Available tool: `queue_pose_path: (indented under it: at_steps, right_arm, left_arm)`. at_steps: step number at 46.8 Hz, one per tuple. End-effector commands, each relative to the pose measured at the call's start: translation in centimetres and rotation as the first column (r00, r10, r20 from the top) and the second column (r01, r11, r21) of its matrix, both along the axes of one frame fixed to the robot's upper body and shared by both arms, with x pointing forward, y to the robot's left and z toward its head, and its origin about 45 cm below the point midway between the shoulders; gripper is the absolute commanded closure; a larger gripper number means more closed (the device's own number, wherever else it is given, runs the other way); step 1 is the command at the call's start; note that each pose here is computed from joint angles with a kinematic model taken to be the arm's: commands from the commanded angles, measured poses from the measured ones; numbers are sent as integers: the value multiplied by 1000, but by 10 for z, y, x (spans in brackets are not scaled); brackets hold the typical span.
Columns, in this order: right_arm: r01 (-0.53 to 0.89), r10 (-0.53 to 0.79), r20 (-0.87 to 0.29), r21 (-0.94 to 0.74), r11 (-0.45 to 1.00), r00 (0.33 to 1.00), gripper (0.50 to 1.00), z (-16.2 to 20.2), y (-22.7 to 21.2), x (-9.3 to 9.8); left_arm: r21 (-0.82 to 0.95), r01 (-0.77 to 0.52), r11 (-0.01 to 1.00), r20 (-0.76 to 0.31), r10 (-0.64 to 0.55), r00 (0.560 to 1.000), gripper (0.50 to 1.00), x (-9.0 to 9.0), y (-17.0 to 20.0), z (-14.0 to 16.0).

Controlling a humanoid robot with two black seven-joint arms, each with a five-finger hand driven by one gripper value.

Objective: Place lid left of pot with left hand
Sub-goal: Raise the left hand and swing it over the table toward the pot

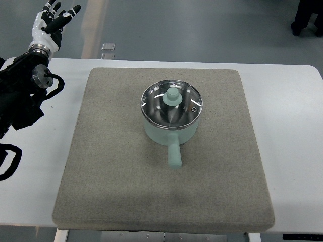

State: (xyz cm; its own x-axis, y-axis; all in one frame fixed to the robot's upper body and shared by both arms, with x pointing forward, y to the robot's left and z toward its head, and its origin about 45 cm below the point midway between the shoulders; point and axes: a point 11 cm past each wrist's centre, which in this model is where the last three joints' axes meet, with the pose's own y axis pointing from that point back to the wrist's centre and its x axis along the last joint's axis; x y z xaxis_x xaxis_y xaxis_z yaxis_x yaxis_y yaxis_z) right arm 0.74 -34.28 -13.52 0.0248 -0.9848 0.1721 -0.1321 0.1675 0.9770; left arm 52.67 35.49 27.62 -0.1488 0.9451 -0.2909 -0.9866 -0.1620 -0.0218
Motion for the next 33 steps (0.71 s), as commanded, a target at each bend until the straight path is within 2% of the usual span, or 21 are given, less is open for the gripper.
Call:
queue_pose_path:
  at_steps: [1, 25, 33]
  right_arm:
    - [0, 0, 0, 0, 1000, 1000, 579, 0, 0, 0]
    - [0, 0, 0, 0, 1000, 1000, 579, 0, 0, 0]
    - [0, 0, 0, 0, 1000, 1000, 579, 0, 0, 0]
  left_arm:
    - [-1, -2, 1000, 1, 2, 1000, 506, 0, 1, 0]
    - [0, 30, 1000, 23, -30, 999, 506, 4, -6, 10]
    - [126, 71, 990, 22, -74, 997, 506, 8, -8, 25]
